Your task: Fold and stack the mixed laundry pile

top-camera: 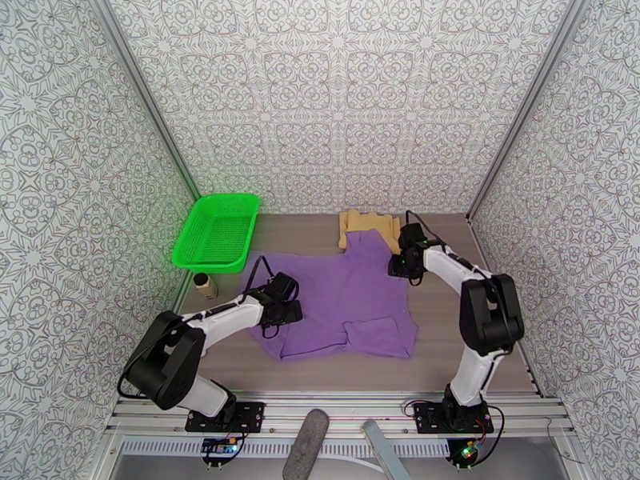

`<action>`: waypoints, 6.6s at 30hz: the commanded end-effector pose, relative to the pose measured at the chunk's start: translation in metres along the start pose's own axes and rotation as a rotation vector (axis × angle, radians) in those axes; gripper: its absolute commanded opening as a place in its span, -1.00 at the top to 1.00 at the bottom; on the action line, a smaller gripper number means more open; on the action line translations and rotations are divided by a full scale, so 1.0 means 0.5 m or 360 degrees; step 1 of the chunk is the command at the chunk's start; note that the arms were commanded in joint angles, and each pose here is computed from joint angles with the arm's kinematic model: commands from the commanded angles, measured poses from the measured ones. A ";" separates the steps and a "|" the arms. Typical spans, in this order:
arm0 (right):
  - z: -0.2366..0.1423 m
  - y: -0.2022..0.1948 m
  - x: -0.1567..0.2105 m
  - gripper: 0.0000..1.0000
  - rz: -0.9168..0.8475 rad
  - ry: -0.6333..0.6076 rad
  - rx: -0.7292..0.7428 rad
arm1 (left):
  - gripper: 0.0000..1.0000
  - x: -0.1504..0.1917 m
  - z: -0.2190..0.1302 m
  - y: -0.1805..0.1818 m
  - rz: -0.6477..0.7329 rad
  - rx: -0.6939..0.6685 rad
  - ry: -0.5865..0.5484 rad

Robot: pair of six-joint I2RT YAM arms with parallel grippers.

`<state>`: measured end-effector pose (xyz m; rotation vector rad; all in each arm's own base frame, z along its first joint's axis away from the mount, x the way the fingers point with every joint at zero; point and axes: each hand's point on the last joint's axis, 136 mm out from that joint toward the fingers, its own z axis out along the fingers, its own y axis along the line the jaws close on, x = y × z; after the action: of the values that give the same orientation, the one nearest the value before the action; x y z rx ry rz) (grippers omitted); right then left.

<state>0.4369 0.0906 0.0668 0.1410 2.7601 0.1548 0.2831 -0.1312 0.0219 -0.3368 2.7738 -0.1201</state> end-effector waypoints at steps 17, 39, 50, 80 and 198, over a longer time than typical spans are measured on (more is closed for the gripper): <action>0.094 -0.090 -0.008 1.00 -0.0131 0.0254 0.0398 | -0.58 -0.053 -0.095 -0.008 -0.0043 0.0079 -0.0170; 0.033 -0.212 -0.089 1.00 -0.0141 0.0150 0.0628 | -0.19 -0.019 -0.031 -0.229 0.0350 0.0105 0.0036; 0.037 -0.213 -0.087 1.00 -0.0123 0.0149 0.0570 | 0.05 0.008 -0.016 -0.181 0.0336 -0.0232 0.0067; 0.038 -0.215 -0.079 1.00 -0.0104 0.0167 0.0524 | 0.76 0.004 0.048 -0.188 0.0334 -0.0223 0.0074; -0.191 -0.116 0.193 1.00 0.0245 0.0048 -0.0105 | -0.28 -0.047 -0.138 0.053 -0.0176 0.0011 0.0089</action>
<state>0.3336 0.0349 0.1194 0.3296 2.7176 0.2746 0.3037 -0.1010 0.1050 -0.4208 2.7414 -0.1689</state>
